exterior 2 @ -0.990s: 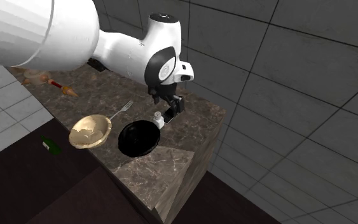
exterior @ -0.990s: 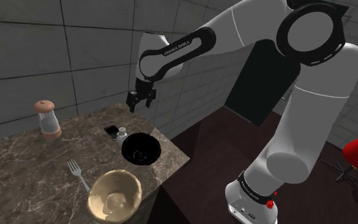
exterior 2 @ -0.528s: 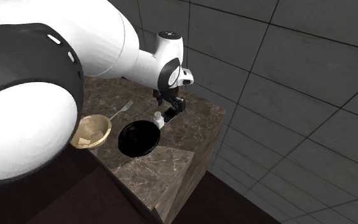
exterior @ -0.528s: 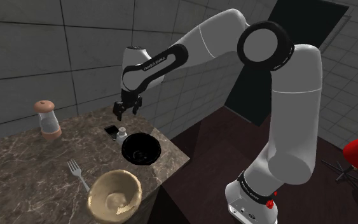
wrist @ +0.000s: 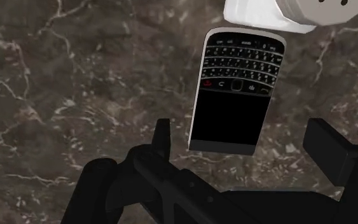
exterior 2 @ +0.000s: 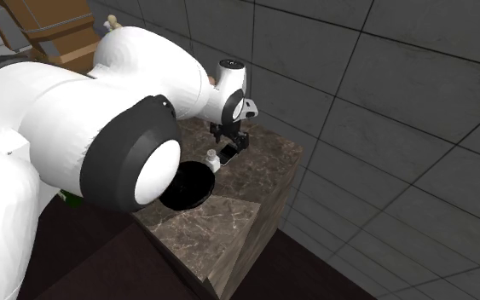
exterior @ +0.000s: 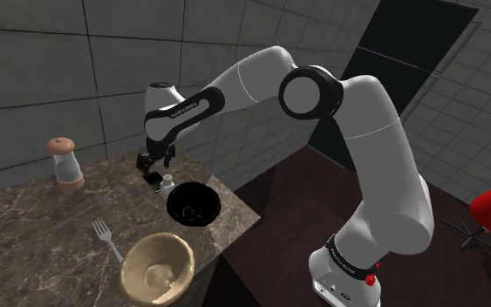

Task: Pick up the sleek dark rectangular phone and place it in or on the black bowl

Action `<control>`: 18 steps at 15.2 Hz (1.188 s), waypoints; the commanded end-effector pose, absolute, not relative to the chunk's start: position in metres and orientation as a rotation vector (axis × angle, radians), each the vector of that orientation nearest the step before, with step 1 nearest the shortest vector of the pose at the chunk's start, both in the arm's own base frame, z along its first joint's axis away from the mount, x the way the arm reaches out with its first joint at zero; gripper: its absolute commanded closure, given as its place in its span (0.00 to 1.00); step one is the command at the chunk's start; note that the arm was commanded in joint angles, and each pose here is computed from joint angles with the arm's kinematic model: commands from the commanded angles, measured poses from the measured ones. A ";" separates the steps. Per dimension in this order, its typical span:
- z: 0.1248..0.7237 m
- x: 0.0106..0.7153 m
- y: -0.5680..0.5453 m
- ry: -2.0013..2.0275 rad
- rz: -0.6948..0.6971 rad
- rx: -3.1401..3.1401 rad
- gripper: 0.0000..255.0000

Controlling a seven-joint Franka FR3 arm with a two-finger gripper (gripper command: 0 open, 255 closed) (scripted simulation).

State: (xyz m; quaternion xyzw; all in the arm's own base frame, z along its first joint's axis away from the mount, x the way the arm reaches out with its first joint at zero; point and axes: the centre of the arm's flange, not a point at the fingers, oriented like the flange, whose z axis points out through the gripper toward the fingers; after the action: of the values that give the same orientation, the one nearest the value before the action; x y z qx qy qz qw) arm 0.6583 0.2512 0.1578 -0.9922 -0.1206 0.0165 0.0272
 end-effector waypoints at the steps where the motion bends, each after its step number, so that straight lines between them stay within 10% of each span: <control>1: 0.146 0.661 0.257 -0.381 0.052 -3.064 0.00; 15: 0.111 0.660 0.258 -0.381 0.052 -3.064 0.00; 16: 0.111 0.660 0.258 -0.381 0.052 -3.064 1.00; 18: 0.111 0.660 0.259 -0.381 0.052 -3.064 1.00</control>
State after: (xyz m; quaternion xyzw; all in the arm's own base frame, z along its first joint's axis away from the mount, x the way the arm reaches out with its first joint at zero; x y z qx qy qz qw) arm 0.6603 0.2582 0.1120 -0.9919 -0.1230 0.0160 0.0270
